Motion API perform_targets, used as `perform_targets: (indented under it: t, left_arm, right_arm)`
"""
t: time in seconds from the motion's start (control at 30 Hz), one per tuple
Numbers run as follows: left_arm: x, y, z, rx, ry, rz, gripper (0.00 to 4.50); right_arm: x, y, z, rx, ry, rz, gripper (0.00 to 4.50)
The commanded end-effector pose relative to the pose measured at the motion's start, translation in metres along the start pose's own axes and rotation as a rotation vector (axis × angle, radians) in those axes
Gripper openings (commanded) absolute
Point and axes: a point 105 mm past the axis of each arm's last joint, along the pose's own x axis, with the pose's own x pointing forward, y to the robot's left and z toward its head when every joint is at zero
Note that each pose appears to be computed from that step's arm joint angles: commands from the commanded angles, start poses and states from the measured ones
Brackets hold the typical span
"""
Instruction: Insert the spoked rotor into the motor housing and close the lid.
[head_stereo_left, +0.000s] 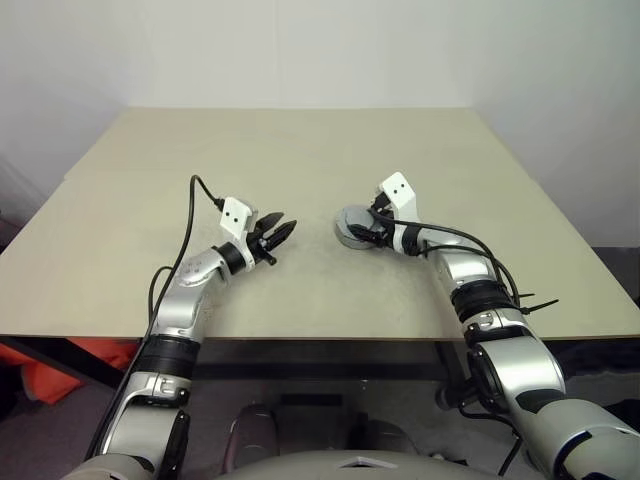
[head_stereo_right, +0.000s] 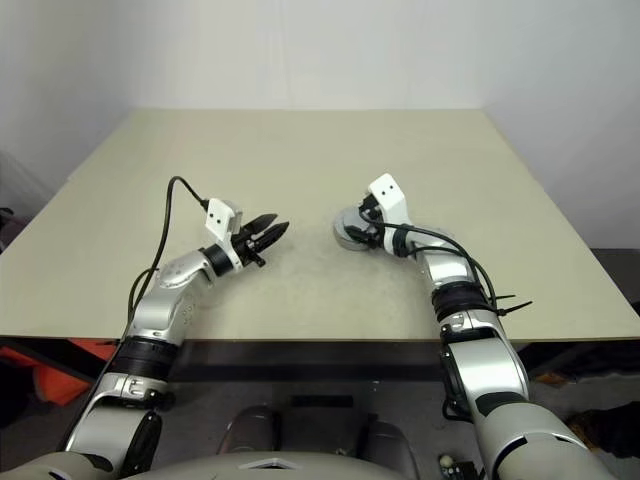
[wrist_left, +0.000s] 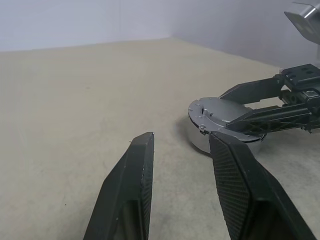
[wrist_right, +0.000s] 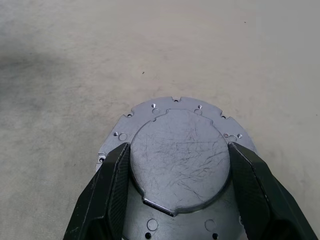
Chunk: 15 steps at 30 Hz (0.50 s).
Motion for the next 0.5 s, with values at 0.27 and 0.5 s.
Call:
perform_targets:
  t: [0.27, 0.5]
  left_arm:
    - [0.0003, -0.001, 0.0136, 0.043, -0.033, -0.008, 1.81]
    - [0.0009, -0.0027, 0.0132, 0.042, -0.031, -0.015, 1.81]
  right_arm:
    - [0.0002, -0.0046, 0.0279, -0.05, -0.062, 0.012, 2.95]
    - [0.0001, -0.0071, 0.0296, -0.049, -0.061, 0.017, 2.95]
